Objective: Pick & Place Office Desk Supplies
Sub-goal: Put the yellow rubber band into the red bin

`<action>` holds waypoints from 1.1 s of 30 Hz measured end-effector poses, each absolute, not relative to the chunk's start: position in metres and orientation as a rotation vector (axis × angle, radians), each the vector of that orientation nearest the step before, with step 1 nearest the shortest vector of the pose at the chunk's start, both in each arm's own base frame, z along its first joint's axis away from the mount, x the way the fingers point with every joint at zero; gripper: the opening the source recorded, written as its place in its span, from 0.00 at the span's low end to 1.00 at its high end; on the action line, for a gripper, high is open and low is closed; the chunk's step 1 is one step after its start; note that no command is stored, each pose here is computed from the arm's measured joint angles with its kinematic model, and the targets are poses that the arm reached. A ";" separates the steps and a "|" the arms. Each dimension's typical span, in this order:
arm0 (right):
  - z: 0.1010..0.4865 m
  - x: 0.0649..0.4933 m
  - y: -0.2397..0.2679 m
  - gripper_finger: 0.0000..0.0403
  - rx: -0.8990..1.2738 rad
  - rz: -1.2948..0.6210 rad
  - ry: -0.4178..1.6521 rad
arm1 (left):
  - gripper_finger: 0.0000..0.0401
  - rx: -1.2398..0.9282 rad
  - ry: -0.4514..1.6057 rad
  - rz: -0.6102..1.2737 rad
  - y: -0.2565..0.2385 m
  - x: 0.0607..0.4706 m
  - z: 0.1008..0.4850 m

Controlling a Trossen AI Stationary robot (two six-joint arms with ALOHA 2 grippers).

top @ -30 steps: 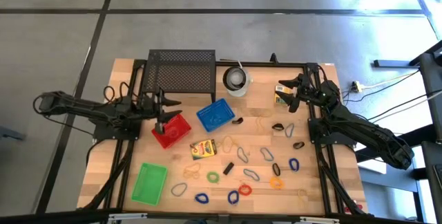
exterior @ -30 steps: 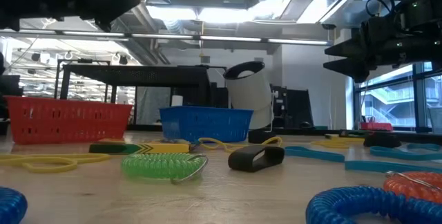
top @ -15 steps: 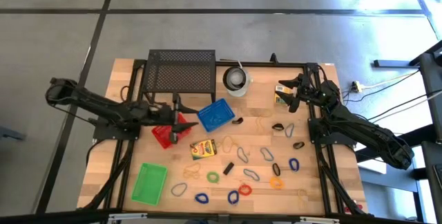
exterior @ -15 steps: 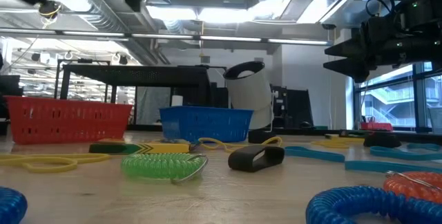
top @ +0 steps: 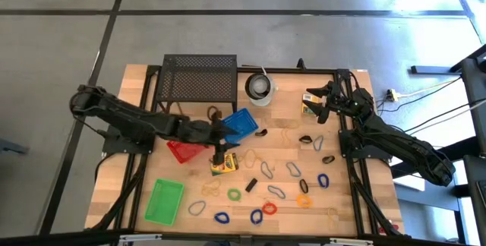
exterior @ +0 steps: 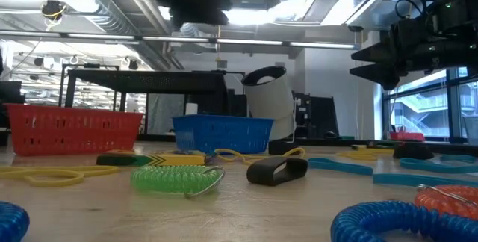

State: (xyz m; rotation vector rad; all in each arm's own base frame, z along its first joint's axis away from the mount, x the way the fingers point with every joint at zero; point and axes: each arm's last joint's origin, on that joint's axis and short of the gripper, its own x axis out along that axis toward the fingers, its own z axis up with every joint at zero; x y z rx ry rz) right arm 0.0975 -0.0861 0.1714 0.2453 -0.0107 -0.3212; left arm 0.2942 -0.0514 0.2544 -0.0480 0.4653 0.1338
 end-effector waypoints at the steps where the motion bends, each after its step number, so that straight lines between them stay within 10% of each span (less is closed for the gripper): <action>1: 0.171 0.097 -0.086 0.77 0.245 -0.321 -0.011 | 0.46 -0.022 0.478 0.129 -0.052 0.300 0.254; 33: 0.172 0.097 -0.088 0.77 0.240 -0.374 -0.022 | 0.46 0.113 0.804 -0.178 -0.030 0.406 0.136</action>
